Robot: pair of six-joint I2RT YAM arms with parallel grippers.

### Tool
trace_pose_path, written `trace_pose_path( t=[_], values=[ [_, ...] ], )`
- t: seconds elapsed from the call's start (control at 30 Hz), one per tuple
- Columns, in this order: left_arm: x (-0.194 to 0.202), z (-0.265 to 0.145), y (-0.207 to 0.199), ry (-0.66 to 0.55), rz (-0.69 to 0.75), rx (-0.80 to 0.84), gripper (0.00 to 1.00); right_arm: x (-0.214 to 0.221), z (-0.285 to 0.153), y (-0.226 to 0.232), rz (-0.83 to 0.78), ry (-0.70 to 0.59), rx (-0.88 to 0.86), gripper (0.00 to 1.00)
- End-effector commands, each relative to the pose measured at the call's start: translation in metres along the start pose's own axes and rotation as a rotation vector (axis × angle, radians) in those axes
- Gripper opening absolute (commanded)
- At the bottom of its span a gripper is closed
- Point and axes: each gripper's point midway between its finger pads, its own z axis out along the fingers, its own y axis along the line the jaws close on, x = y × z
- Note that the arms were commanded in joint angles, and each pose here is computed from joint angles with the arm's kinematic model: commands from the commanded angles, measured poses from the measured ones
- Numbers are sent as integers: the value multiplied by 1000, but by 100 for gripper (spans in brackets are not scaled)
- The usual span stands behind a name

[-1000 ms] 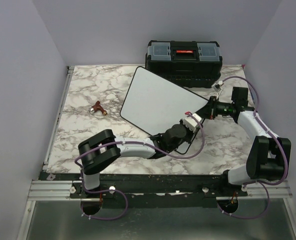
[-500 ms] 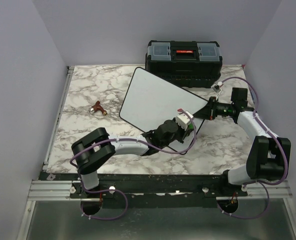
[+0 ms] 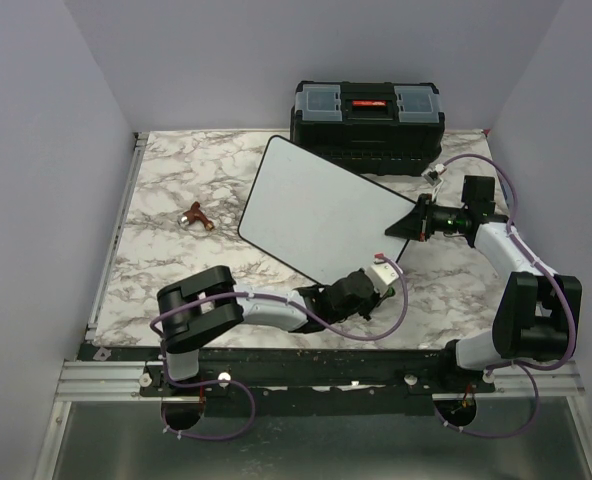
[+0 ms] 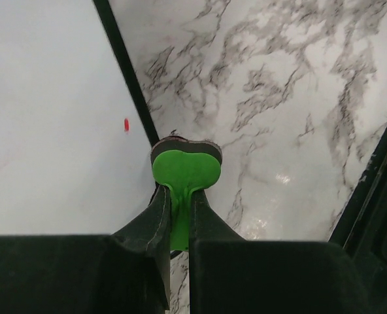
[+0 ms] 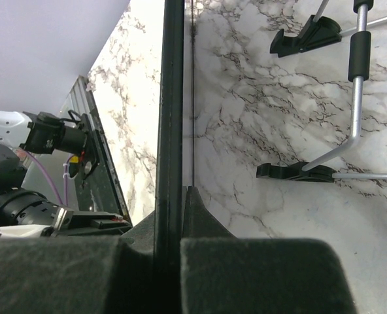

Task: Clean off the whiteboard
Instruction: Erase the whiteboard at the whiteboard stand.

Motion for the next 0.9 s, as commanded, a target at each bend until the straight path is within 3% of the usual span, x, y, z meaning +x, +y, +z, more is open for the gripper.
trace_pose_path(
  t=[0.0, 0.2, 0.4, 0.6, 0.7, 0.87],
  values=[
    [28, -14, 28, 51, 28, -143, 0, -6, -2, 37, 20, -2, -145, 1],
    [-3, -7, 56, -14, -31, -167, 0, -6, -2, 36, 19, -2, -142, 1],
    [-68, 0, 98, -131, -41, -213, 0, -6, -2, 36, 18, -2, -139, 1],
    [-125, -1, 107, -238, -51, -229, 0, -6, -3, 36, 13, -4, -137, 1],
    [-128, 5, 93, -243, -87, -173, 0, -5, -2, 35, 20, -1, -140, 1],
    [-95, 21, 59, -179, -113, -86, 0, -5, -2, 36, 24, -1, -142, 1]
  ],
)
